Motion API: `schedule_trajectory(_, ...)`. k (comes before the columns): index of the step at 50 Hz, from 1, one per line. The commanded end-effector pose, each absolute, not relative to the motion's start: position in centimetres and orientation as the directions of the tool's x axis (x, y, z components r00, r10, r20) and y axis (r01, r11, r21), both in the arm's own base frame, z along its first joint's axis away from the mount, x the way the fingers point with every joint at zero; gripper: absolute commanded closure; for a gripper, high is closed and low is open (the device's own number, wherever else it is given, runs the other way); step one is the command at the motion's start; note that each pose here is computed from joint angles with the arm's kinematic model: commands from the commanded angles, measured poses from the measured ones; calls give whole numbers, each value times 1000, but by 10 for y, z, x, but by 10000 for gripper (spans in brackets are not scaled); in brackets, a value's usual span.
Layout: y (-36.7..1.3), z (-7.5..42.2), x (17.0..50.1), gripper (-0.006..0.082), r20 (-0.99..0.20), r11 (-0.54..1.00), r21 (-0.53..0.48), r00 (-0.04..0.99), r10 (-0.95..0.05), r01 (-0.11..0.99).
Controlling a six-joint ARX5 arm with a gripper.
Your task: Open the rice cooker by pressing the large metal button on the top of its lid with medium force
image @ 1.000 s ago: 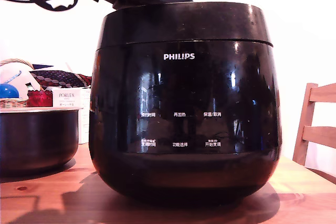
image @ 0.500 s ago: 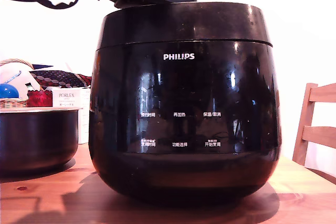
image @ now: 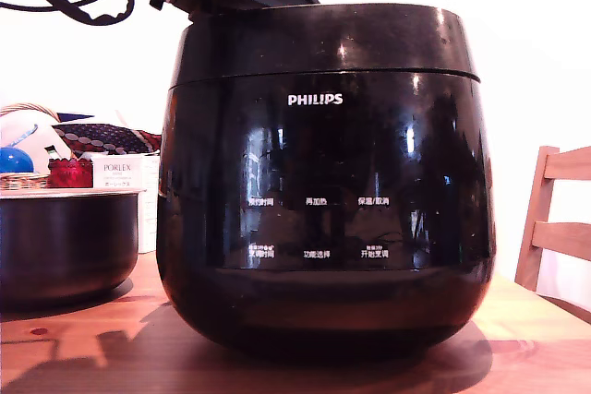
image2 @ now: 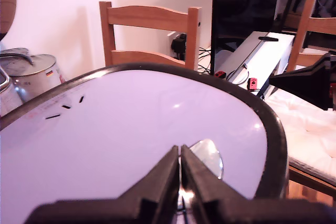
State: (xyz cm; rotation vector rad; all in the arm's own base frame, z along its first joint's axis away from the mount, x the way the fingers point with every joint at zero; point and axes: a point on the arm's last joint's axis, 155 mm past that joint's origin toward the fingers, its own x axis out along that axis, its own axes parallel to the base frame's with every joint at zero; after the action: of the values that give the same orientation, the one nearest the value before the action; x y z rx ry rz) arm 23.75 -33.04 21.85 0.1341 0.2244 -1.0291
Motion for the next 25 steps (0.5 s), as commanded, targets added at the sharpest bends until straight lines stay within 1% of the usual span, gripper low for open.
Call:
schedule_trajectory(1,-325,170,229,788,-374,503,-18,461,-804,864)
schedule_trajectory(25,-317,143,227,788,-469,505,-19,438,-767,863)
